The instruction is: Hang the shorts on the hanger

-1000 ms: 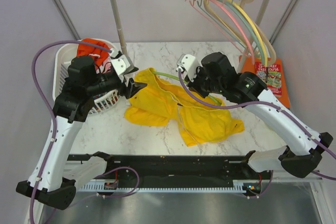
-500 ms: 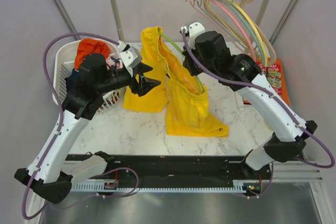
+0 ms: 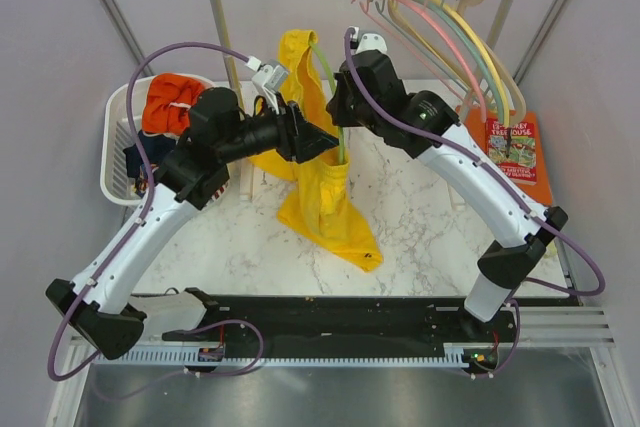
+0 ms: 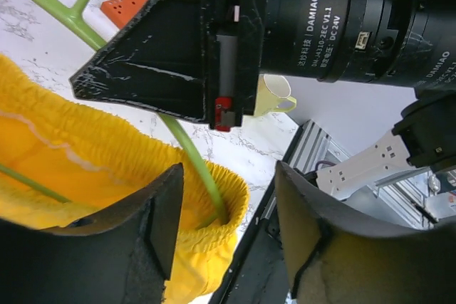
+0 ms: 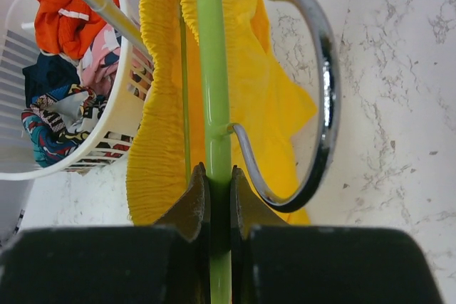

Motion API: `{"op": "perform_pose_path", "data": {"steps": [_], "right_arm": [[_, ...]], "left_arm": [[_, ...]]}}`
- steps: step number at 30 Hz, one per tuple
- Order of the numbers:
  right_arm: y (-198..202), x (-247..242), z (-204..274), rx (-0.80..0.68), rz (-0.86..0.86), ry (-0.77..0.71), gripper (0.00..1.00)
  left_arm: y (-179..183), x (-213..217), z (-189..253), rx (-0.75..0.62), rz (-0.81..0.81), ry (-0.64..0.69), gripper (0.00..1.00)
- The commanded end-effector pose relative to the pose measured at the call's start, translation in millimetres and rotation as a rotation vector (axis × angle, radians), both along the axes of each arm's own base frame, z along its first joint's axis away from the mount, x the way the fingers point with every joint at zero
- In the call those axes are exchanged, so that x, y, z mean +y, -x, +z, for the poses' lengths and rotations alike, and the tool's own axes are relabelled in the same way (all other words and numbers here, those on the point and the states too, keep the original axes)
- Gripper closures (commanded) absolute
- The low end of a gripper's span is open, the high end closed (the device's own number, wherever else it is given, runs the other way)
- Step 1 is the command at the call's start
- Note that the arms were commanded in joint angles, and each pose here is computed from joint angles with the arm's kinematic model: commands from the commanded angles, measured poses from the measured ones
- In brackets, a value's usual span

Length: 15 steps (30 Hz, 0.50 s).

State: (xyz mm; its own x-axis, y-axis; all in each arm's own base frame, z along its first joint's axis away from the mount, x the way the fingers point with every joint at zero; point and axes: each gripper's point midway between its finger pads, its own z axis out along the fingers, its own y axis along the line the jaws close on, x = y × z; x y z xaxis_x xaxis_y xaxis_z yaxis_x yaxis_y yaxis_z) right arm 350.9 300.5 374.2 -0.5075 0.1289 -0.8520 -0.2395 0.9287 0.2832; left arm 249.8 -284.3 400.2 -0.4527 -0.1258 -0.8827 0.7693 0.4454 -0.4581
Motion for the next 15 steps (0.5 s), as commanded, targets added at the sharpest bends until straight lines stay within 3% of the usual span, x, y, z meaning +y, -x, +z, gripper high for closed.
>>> {"op": "perform_pose_path", "data": {"steps": [1,10,15], "right_arm": [[-5.1,8.1,70.9,-0.132,-0.06,-0.245,1.0],[7.1,23.0,77.4,-0.148,-0.034,-0.287,1.0],[9.7,28.5,78.5,-0.152,-0.03,-0.298,1.0]], "left_arm": [[-4.2,-8.3,13.8,0.041,0.05,0.071,0.43],[-23.4,-1.4,-14.3,0.063,0.181,-0.01,0.46],[-23.3,-3.9,-25.2,0.079,0.18,-0.023,0.55]]}}
